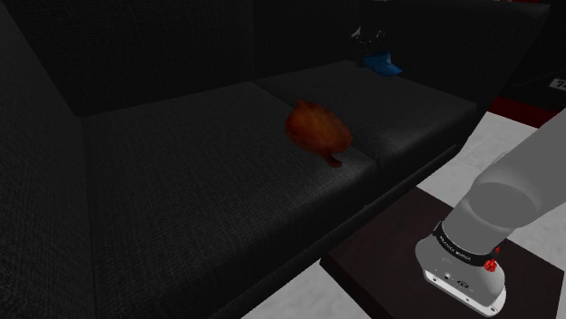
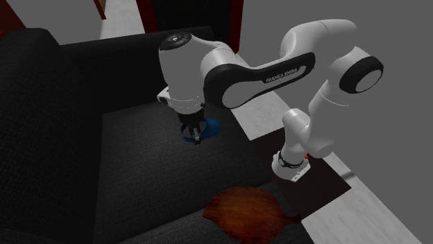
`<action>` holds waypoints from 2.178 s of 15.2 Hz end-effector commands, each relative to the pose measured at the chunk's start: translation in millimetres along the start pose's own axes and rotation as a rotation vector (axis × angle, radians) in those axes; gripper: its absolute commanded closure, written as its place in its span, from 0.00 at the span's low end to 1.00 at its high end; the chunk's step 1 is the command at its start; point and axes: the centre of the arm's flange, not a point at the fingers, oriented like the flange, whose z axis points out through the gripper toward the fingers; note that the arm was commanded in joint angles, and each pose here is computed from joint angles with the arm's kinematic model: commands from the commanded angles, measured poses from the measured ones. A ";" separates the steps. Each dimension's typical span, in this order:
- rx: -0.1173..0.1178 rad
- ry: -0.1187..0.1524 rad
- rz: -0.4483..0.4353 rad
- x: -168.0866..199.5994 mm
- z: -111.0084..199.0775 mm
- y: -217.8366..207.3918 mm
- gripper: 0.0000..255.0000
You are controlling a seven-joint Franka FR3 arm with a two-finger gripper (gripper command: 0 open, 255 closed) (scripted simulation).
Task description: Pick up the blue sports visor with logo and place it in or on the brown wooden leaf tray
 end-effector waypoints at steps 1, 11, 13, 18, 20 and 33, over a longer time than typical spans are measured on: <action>0.000 0.000 0.002 -9.7 2.1 -26.2 1.00; 0.000 0.000 0.002 -46.5 3.4 -153.0 1.00; 0.000 0.000 0.002 -53.9 3.6 -178.3 1.00; 0.000 0.000 0.002 -72.3 4.2 -241.7 1.00; 0.000 0.000 0.002 -79.6 4.5 -267.1 1.00; 0.000 0.000 0.002 -85.7 57.5 -295.1 1.00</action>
